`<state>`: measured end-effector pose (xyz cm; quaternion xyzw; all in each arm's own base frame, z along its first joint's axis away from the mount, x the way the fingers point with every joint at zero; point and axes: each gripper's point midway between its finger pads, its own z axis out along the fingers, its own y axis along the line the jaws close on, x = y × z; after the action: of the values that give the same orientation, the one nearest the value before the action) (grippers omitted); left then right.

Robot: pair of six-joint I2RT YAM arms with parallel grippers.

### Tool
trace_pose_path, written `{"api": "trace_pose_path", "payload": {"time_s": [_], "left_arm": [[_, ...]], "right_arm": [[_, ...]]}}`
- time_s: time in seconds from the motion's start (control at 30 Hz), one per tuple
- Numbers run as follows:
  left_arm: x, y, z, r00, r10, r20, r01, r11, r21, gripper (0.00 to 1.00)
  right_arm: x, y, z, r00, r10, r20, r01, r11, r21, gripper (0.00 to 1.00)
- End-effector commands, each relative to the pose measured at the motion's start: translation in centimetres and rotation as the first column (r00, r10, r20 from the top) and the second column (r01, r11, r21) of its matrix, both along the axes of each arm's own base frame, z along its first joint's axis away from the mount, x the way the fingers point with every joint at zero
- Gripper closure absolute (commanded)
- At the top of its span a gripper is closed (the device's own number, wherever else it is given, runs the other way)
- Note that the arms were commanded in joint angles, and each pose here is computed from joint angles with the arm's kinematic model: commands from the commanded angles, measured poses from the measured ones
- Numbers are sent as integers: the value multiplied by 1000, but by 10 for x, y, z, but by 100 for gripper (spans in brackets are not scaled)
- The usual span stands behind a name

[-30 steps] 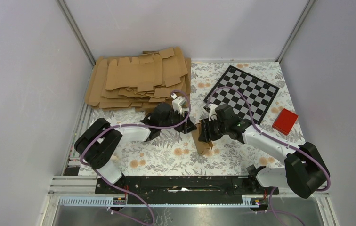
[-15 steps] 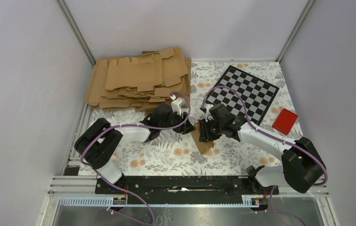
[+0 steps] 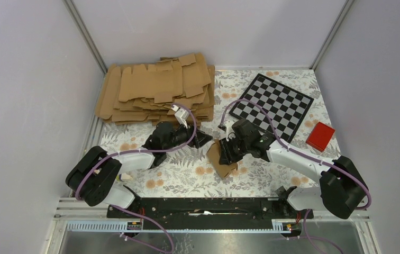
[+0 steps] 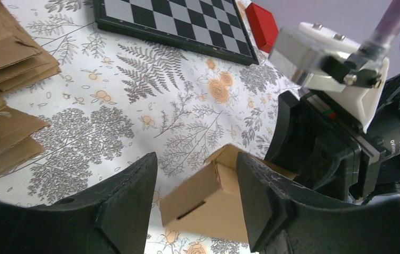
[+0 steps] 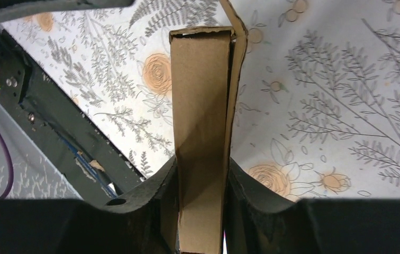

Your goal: Fold the paper box

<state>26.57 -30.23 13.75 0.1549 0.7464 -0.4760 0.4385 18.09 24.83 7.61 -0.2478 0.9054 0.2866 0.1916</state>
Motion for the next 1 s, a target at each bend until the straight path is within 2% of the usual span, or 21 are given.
{"api": "trace_pose_path", "payload": {"time_s": [0.0,0.1,0.33,0.63,0.8,0.97], "left_arm": [[-4,-9,30,994,-62,87,69,994,-81,41],[-7,-14,28,992,-98,77,104,991,-84,44],[-10,-23,20,986,-164,40,167,983,-72,58],[-11,-26,15,982,-185,32,187,981,-44,86],[-9,-27,10,985,-158,65,156,987,39,88],[-8,-31,6,988,-140,66,135,988,77,96]], "right_arm": [[-5,22,26,994,97,54,-101,991,85,72],[-6,25,27,993,109,54,-114,990,89,72],[0,26,26,994,89,59,-93,993,69,74],[4,26,21,995,78,55,-80,996,39,76],[10,17,11,997,57,43,-55,997,-50,77],[15,15,7,998,33,51,-29,996,-83,78]]}}
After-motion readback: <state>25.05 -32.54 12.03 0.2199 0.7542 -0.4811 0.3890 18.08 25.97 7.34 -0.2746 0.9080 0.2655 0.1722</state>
